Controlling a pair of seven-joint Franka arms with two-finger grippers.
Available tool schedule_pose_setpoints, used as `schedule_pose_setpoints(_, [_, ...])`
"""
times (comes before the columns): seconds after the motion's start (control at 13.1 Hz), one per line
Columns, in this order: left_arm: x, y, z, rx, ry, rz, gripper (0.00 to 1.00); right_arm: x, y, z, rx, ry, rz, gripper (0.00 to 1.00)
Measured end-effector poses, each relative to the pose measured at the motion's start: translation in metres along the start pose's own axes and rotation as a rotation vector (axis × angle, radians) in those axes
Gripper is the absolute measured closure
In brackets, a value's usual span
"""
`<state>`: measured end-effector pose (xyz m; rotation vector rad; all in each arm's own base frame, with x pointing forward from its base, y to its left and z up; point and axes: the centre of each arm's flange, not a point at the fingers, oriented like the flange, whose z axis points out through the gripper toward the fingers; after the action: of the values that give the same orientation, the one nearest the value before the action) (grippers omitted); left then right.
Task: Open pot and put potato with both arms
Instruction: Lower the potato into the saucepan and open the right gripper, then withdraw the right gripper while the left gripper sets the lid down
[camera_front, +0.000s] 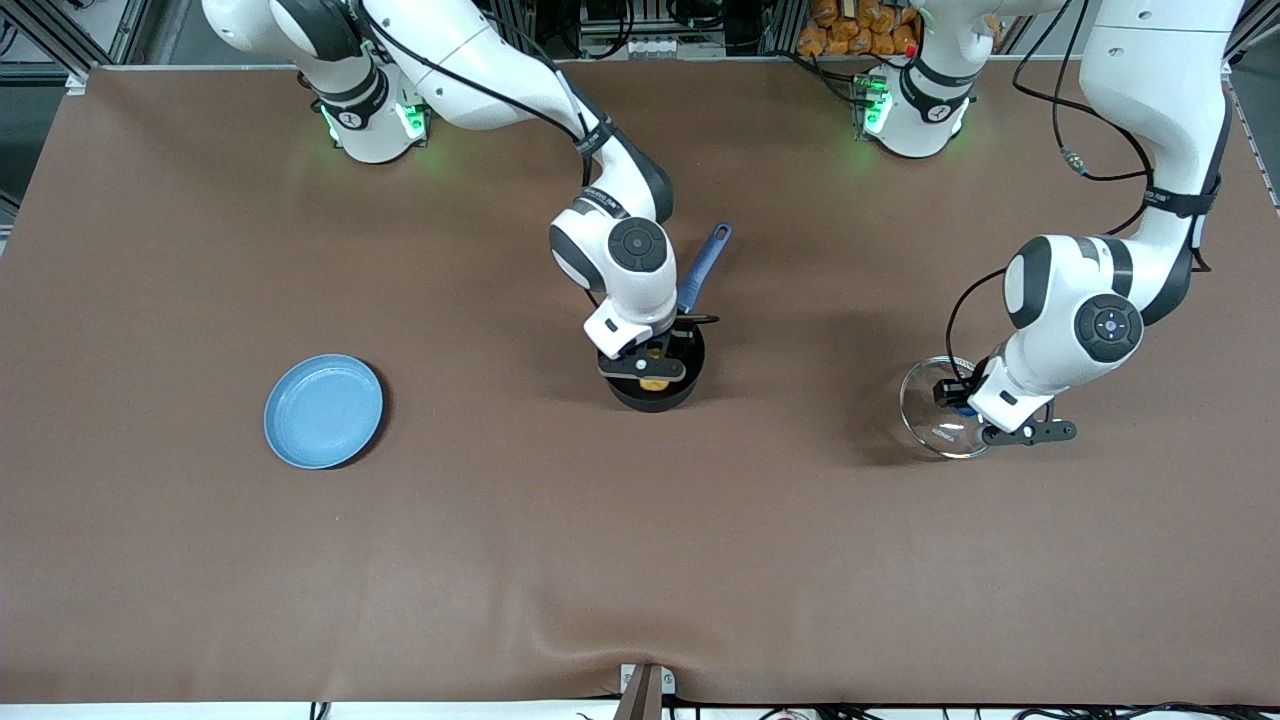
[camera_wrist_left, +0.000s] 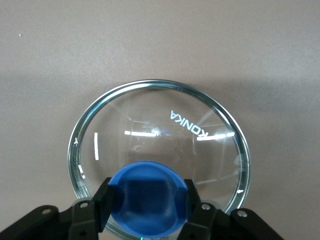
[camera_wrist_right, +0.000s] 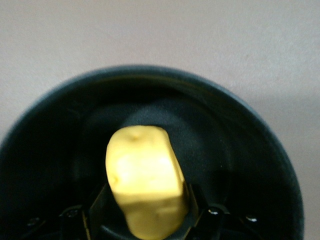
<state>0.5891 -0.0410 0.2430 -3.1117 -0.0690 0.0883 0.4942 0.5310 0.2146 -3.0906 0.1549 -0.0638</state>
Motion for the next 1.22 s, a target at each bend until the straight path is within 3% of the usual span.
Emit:
schedule_pose_setpoints(0.31, [-0.003, -0.003, 0.004, 0.020, -0.010, 0.016, 0.40, 0.007, -0.003, -0.048, -0.026, -0.018, 0.005, 0.28])
schedule_pose_setpoints(0.61, [-0.006, -0.004, 0.014, 0.022, -0.029, 0.016, 0.40, 0.026, 0.028, -0.171, -0.057, -0.048, 0.040, 0.30])
schedule_pose_setpoints(0.76, [-0.006, -0.004, 0.020, 0.023, -0.038, 0.015, 0.40, 0.042, 0.065, -0.230, -0.049, -0.090, 0.022, 0.30])
schedule_pose_setpoints(0.92, [-0.006, -0.005, 0.020, 0.022, -0.039, 0.014, 0.25, 0.061, 0.120, -0.293, -0.043, -0.126, -0.021, 0.29])
schedule_pose_setpoints(1.07, [-0.001, -0.005, 0.012, 0.021, -0.020, 0.011, 0.03, 0.071, 0.181, -0.350, -0.045, -0.150, -0.055, 0.28])
schedule_pose_setpoints(1.22, [0.006, -0.007, -0.012, 0.021, 0.006, 0.007, 0.00, 0.075, 0.231, -0.389, -0.047, -0.168, -0.073, 0.13])
